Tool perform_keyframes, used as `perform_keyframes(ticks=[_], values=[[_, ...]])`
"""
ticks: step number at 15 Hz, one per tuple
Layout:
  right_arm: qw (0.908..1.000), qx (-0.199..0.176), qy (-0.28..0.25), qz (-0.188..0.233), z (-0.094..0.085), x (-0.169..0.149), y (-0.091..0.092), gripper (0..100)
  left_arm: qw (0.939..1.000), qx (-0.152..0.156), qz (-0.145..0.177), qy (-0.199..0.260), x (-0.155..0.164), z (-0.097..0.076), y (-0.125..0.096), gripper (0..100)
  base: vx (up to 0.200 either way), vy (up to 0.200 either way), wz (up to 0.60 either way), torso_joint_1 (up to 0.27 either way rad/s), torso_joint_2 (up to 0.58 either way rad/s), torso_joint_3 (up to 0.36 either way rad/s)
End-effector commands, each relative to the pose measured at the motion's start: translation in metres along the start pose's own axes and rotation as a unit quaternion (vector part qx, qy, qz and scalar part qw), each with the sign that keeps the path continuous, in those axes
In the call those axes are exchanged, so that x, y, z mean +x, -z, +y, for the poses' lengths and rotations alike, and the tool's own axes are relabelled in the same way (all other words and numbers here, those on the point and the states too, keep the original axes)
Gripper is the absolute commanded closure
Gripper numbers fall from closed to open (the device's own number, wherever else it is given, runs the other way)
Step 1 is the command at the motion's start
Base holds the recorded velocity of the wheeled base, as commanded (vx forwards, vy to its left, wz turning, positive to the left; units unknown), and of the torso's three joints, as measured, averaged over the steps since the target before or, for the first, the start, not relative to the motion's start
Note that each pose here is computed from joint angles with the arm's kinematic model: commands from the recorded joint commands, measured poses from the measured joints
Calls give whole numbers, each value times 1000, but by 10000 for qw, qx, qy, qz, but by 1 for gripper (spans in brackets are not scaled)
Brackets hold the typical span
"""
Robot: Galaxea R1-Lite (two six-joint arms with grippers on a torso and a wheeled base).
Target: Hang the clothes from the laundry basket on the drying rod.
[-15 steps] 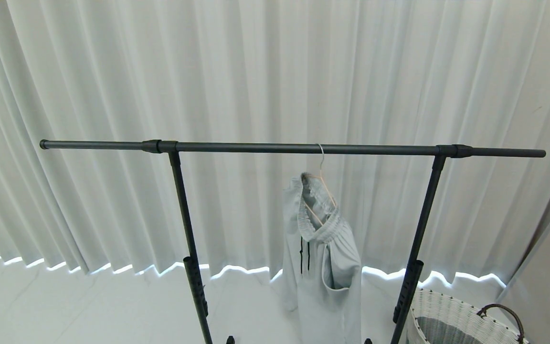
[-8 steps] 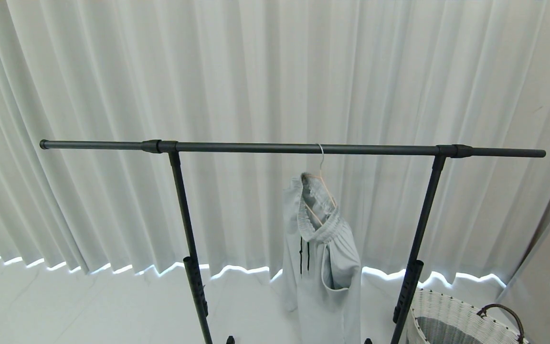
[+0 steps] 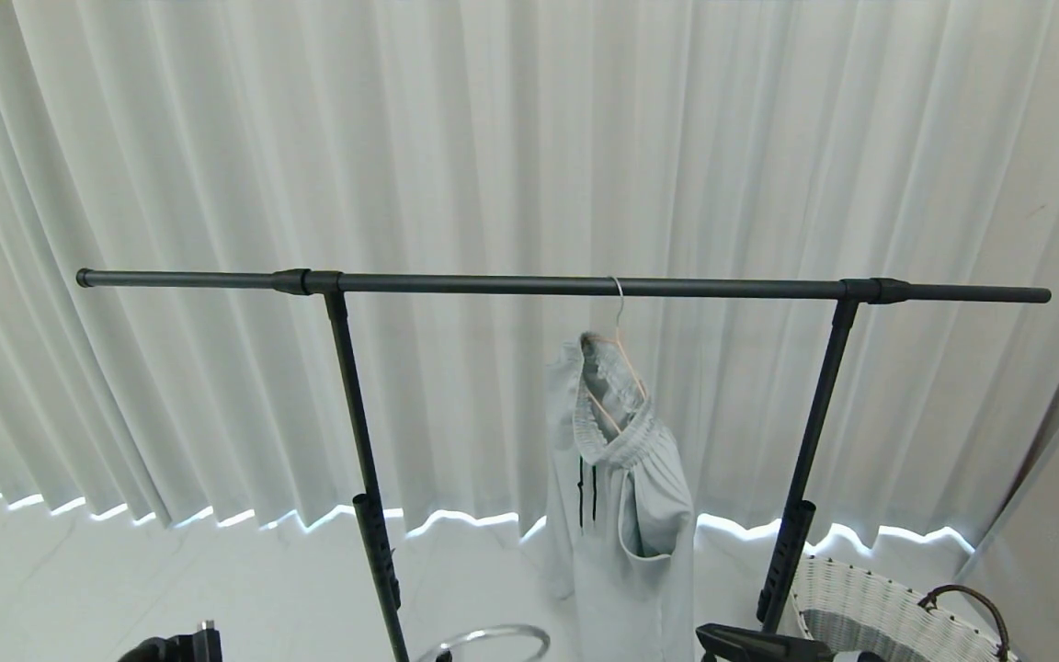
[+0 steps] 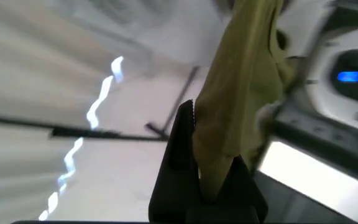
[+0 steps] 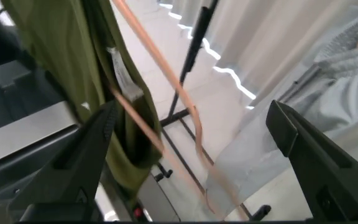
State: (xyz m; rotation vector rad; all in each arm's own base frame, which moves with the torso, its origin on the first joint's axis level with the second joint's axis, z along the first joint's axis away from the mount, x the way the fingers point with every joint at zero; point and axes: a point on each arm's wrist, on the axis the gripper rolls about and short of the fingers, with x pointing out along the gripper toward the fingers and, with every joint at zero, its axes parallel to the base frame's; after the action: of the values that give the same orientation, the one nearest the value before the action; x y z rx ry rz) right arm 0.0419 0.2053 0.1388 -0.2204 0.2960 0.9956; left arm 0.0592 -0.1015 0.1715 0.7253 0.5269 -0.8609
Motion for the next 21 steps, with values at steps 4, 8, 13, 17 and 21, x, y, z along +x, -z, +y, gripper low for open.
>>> perform_keyframes(ticks=[4,8,13,17,21], values=[[9999,19,85,100,-2,6,3,0,9900,-464,352,-1285,0,20,-1,100,0,0,0,0,0,0],[9983,436,254,303,-1,27,4,0,9833,-788,44,-1641,-13,35,-16,100,0,0,0,0,0,0],[9880,1319,752,264,-10,83,-10,0,9798,-902,-332,-1754,-23,44,-35,100,0,0,0,0,0,0],[9850,1448,888,312,-13,104,-8,0,9789,-939,-408,-1767,-26,45,-38,100,0,0,0,0,0,0],[9749,1583,1475,526,-21,120,9,0,9783,-956,-466,-1776,-28,46,-39,100,0,0,0,0,0,0]])
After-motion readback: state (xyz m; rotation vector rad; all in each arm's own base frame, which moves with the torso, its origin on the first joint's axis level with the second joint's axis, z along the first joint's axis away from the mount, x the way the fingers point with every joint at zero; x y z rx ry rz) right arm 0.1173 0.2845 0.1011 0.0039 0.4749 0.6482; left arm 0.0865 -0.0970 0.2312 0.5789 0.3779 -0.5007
